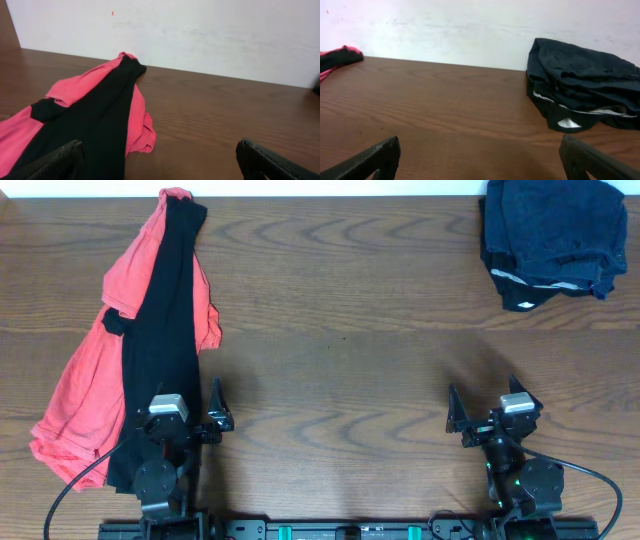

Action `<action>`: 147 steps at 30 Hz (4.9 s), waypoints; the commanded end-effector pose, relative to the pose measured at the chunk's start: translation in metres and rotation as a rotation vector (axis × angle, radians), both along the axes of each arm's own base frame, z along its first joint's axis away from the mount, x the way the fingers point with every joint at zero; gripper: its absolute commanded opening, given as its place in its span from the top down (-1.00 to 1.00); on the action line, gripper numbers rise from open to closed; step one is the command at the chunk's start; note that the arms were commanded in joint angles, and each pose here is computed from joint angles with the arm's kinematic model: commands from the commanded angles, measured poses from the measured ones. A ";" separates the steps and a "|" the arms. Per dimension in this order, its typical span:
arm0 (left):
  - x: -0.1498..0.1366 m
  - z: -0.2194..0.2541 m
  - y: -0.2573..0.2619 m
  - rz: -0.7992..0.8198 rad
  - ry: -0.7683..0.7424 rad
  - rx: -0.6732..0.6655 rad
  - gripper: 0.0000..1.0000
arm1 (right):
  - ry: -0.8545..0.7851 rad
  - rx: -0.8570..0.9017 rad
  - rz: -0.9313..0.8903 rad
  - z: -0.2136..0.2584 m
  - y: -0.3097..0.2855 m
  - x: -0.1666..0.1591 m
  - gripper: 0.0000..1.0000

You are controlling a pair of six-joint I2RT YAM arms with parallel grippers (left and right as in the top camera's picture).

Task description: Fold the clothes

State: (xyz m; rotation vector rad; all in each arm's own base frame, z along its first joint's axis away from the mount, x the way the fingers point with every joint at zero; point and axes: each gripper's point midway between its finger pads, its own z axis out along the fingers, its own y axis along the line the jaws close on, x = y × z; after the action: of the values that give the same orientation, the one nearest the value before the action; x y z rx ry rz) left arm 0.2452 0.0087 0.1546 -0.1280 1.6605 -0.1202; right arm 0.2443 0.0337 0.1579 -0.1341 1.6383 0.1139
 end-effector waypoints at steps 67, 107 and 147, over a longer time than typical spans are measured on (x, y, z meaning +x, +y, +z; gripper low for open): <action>-0.001 -0.013 -0.003 -0.014 0.042 -0.001 -0.96 | -0.038 0.006 -0.017 0.009 -0.003 0.001 -0.98; 0.074 0.062 0.007 0.000 0.432 -0.086 -0.96 | 0.156 -0.002 0.171 0.103 0.039 0.120 -0.99; 0.258 -0.025 0.111 0.160 0.954 0.068 -0.81 | 0.689 -0.019 0.403 0.046 0.096 0.220 -0.89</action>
State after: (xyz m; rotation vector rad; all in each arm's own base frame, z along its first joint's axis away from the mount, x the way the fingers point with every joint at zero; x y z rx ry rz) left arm 0.4979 0.0923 0.1363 -0.2309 2.5876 0.0334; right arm 0.4650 0.1201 0.2096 -0.4147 2.2786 0.4907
